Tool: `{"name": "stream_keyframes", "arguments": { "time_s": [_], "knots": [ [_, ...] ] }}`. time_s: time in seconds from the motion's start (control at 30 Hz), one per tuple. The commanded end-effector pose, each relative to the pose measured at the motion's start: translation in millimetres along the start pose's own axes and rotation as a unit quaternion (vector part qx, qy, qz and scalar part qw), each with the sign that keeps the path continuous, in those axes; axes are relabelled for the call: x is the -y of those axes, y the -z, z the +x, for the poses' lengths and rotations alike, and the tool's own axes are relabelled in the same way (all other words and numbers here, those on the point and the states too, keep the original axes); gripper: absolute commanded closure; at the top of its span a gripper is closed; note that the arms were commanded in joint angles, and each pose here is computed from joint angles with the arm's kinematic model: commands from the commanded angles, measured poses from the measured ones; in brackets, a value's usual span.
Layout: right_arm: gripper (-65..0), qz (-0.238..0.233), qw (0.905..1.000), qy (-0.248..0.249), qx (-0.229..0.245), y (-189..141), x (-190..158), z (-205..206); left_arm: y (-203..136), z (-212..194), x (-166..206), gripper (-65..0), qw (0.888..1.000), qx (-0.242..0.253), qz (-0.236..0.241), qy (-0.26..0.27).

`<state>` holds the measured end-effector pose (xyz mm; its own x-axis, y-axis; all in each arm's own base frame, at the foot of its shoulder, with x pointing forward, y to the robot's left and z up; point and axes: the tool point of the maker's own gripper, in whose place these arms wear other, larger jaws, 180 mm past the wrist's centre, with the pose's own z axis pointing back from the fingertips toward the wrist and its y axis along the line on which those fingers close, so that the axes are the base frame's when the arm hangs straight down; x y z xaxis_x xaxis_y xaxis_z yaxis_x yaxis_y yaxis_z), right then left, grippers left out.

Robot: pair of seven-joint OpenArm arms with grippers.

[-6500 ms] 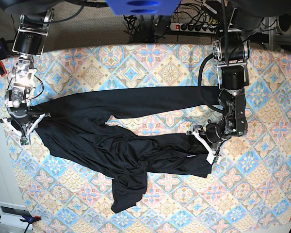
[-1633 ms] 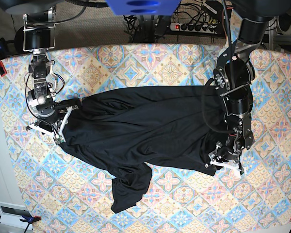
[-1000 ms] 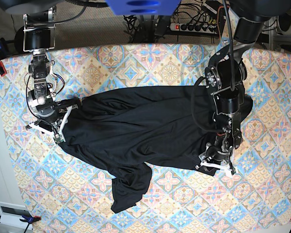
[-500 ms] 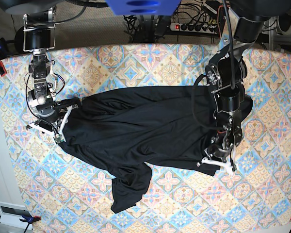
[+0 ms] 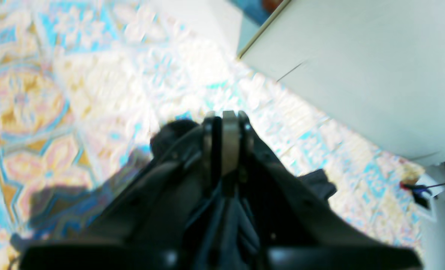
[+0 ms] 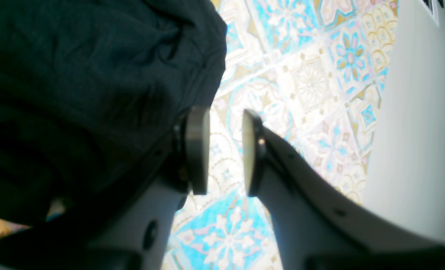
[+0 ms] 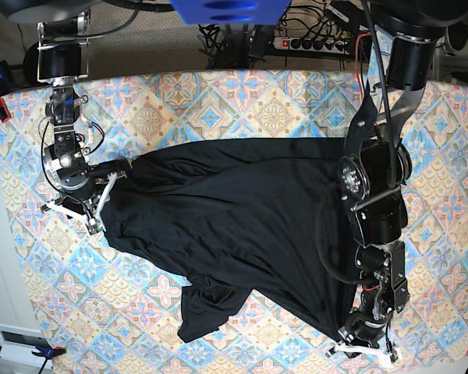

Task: Layout the t-shirt on the table in an organized manner, then fold the t-shirt properly
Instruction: 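Reach the left gripper down along the shirt side and grasp the hem, then regrasp the shirt shoulder with the right gripper, holding the sleeve with left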

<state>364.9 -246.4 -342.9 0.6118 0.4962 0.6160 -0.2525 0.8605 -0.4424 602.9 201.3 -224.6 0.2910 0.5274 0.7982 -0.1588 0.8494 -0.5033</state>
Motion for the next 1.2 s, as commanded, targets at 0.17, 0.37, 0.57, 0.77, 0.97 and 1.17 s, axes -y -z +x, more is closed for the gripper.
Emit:
{"name": "stream_keyframes", "arguments": {
  "time_s": [0.17, 0.37, 0.57, 0.77, 0.97, 1.17],
  "knots": [
    [-14.3, -0.016, 0.9995, -0.008, 0.026, -9.6, 9.9, 13.5, -3.8, 28.8, -7.4, -21.2, 0.998, 0.03, 0.016, 0.053],
    [-14.3, -0.015, 0.9995, -0.009, 0.025, -9.5, 9.0, 12.7, -10.2, -1.0, -54.4, -40.9, 0.997, 0.0, 0.052, 0.062],
    [-14.5, -0.004, 0.9999, -0.012, 0.009, -11.7, -1.6, -4.6, -39.2, -50.7, -104.2, -38.0, 0.991, -0.067, 0.089, 0.077],
    [-14.5, -0.004, 0.9998, -0.013, 0.011, -13.9, -2.4, -4.0, -105.1, -81.5, -127.7, -31.5, 0.986, -0.113, 0.09, 0.079],
    [-14.5, -0.004, 0.9998, -0.013, 0.011, -13.9, -2.9, -3.9, -171.2, -99.9, -157.5, -27.7, 0.977, -0.15, 0.102, 0.114],
    [-14.5, -0.004, 0.9998, -0.013, 0.013, -13.5, -2.4, -2.4, -199.2, -122.4, -186.3, -27.6, 0.967, -0.182, 0.126, 0.13]
  ]
}}
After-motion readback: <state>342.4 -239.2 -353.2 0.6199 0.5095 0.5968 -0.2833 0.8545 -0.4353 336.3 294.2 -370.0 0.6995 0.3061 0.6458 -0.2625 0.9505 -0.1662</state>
